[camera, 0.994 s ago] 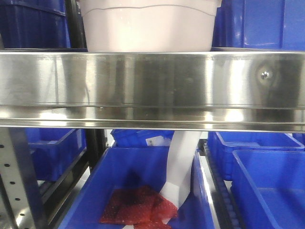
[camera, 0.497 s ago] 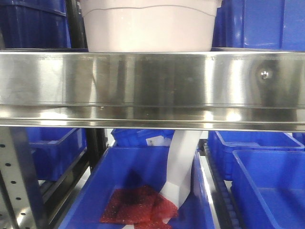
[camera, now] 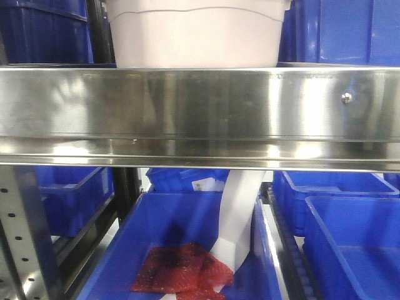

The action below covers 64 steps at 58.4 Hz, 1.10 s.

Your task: Grab white bin and place on right shelf

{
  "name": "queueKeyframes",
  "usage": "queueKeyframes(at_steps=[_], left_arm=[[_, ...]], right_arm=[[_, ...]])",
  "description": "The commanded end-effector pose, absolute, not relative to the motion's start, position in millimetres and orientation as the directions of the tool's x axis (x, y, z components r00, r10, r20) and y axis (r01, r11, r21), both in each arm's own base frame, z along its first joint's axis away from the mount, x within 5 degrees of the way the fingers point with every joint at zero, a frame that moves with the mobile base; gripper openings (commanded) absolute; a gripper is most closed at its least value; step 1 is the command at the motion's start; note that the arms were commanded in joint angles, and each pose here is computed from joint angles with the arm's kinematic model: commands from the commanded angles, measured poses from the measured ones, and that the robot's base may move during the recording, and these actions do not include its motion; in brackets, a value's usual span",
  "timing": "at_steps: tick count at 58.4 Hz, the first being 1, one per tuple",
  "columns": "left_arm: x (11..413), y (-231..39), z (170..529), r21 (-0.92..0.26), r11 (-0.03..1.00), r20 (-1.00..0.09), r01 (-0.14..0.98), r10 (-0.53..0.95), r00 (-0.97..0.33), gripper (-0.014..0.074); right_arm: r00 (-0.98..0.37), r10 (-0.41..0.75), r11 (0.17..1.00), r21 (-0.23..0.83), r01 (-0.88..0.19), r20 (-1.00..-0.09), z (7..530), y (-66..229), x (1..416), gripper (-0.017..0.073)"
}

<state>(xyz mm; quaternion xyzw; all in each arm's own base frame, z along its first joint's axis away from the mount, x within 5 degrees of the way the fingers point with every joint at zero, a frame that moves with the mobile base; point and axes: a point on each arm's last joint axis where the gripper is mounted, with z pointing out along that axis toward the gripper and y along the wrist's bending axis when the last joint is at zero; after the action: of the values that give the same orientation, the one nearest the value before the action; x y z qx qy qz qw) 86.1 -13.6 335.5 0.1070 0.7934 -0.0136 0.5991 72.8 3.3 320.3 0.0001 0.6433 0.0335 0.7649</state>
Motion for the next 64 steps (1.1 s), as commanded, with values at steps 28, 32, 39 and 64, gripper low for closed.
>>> queueKeyframes(at_steps=[28, 32, 39, 64], left_arm=[[62, -8, 311, 0.089, 0.991, -0.996, 0.095, 0.087, 0.022, -0.0118], [62, -8, 311, 0.089, 0.991, -0.996, 0.098, 0.087, 0.022, -0.0118], [62, -8, 311, 0.089, 0.991, -0.996, 0.098, 0.087, 0.022, -0.0118], [60, -7, 296, 0.124, 0.988, -0.992, 0.092, 0.121, 0.043, -0.0118]], right_arm=[[0.196, 0.047, 0.998, 0.041, -0.038, -0.979, 329, 2, 71, 0.0066], [0.196, 0.047, 0.998, 0.040, -0.039, -0.979, 329, 2, 71, 0.0066], [0.196, 0.047, 0.998, 0.040, -0.039, -0.979, 329, 2, 71, 0.0066], [0.196, 0.047, 0.998, 0.041, -0.038, -0.979, 329, 2, 71, 0.0066]])
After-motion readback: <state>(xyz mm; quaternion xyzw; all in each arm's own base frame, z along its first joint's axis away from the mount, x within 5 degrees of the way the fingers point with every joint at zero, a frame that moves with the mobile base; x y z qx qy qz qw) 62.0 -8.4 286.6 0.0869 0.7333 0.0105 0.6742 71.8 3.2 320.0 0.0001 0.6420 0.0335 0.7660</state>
